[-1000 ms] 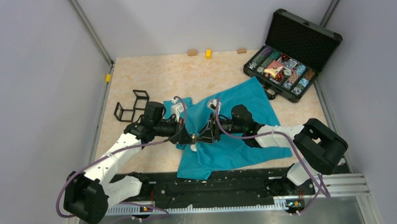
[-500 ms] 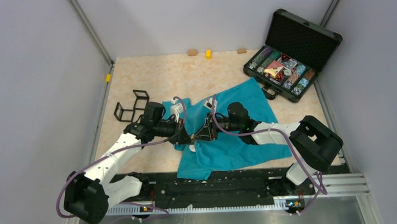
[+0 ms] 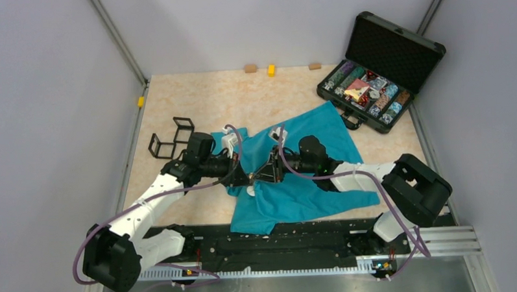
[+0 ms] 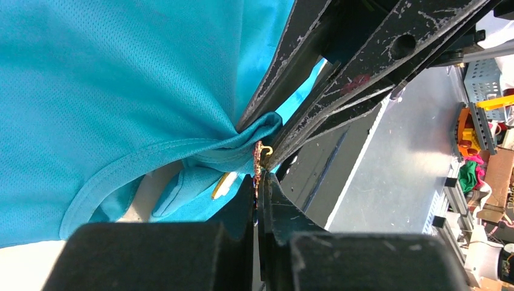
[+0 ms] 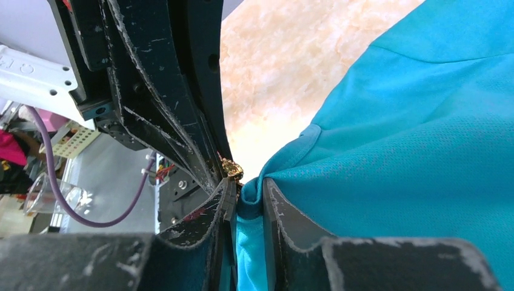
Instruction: Pin the brooch onto the clothing
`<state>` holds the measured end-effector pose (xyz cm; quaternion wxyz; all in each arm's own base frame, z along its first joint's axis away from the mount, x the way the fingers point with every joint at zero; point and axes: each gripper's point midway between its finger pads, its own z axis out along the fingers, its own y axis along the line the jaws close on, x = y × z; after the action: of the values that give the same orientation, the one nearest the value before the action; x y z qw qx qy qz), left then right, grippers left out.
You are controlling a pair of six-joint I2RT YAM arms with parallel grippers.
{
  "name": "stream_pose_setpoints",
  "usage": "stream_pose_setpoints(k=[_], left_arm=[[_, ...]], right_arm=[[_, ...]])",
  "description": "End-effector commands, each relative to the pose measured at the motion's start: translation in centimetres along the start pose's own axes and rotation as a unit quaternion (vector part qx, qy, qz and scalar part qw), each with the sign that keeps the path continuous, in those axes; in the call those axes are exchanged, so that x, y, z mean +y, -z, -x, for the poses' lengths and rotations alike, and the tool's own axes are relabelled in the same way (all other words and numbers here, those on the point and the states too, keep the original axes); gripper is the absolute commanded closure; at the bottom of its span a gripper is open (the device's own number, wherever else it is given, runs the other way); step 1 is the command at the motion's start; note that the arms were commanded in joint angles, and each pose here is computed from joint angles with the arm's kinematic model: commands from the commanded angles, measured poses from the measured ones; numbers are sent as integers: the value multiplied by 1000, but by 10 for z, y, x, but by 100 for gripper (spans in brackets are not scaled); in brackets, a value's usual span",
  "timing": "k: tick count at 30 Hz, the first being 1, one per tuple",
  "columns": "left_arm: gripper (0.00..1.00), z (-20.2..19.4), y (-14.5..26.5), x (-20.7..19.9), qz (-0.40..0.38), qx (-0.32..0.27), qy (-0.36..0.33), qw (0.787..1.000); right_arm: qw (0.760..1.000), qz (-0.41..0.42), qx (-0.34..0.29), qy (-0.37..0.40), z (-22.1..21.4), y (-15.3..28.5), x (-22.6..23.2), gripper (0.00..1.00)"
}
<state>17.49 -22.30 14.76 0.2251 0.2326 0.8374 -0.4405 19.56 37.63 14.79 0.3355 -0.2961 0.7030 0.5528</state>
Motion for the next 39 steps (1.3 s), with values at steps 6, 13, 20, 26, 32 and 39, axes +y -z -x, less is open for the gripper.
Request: stream_pose_setpoints(k=[6,13,20,26,32,39], left_arm=[[100,15,7,0,22,-20,-7,1000],[100,14,6,4,25,-14,2,1000],[100,13,6,11,43,-13,4,999],[63,6,5,13,50,6,11,999],[23,34,27,26,143,-60,22,988],[21,42,56,82,311,-143,140,929]], right_arm=[[996,-71,-44,27,19,21,-22,77],[998,-12,-45,51,27,30,9,57],[997,-26,-51,57,31,37,12,51],[987,-134,-72,49,41,52,-18,48],[953,-284,-98,50,65,90,-50,43],[915,-387,-102,50,81,136,-74,38]])
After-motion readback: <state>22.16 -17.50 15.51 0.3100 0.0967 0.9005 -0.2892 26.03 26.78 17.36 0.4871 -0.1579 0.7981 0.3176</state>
